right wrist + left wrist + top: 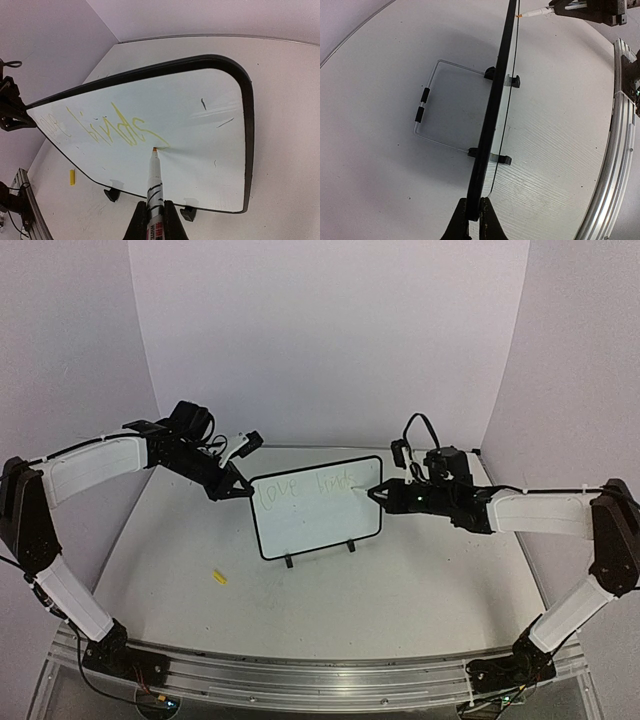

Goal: Write a sentence on the whiteboard

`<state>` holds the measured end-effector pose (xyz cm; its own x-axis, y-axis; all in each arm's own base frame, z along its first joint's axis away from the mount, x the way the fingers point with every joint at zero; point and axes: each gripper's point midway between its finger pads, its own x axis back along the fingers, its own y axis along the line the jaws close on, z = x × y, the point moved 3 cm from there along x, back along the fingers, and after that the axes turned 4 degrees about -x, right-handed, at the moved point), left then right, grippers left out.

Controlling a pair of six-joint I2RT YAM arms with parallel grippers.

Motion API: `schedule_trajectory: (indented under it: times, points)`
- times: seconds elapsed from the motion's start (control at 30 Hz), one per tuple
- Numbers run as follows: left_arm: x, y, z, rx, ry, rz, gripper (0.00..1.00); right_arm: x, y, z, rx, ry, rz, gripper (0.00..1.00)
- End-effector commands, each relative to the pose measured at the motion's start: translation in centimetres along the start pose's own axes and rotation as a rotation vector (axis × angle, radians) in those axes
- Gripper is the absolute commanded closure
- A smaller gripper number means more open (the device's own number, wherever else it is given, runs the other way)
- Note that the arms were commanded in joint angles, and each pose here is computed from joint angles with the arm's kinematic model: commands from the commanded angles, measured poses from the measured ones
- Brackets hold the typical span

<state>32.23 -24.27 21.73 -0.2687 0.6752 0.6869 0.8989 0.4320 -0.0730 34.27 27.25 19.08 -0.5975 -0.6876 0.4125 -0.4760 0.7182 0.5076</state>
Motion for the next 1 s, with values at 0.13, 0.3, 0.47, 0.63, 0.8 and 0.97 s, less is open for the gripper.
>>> schedule_trajectory:
  times: [0.13, 0.3, 0.47, 0.63, 0.8, 0.97]
  points:
    - [0.9, 2.2, 0.5, -0.061, 0.039, -0.146, 1.00, 0.9, 1.5, -2.3, 0.020, -0.058, -0.046, 1.00]
    - [0.9, 2.4, 0.5, -0.060, 0.042, -0.156, 1.00, 2.5, 2.6, -2.9, 0.013, -0.085, -0.081, 1.00]
    - [1.0, 2.3, 0.5, -0.057, 0.039, -0.158, 1.00, 3.8, 3.3, -2.8, 0.021, -0.080, -0.112, 1.00]
    - [0.9, 2.3, 0.5, -0.055, 0.039, -0.153, 1.00, 4.3, 3.9, -2.1, 0.036, -0.029, -0.132, 1.00]
    - [0.8, 2.2, 0.6, -0.050, 0.039, -0.148, 1.00, 4.9, 4.9, -1.8, 0.060, -0.008, -0.148, 1.00]
    - [0.7, 2.2, 0.7, -0.047, 0.039, -0.142, 1.00, 4.9, 6.1, -1.2, 0.069, -0.004, -0.160, 1.00]
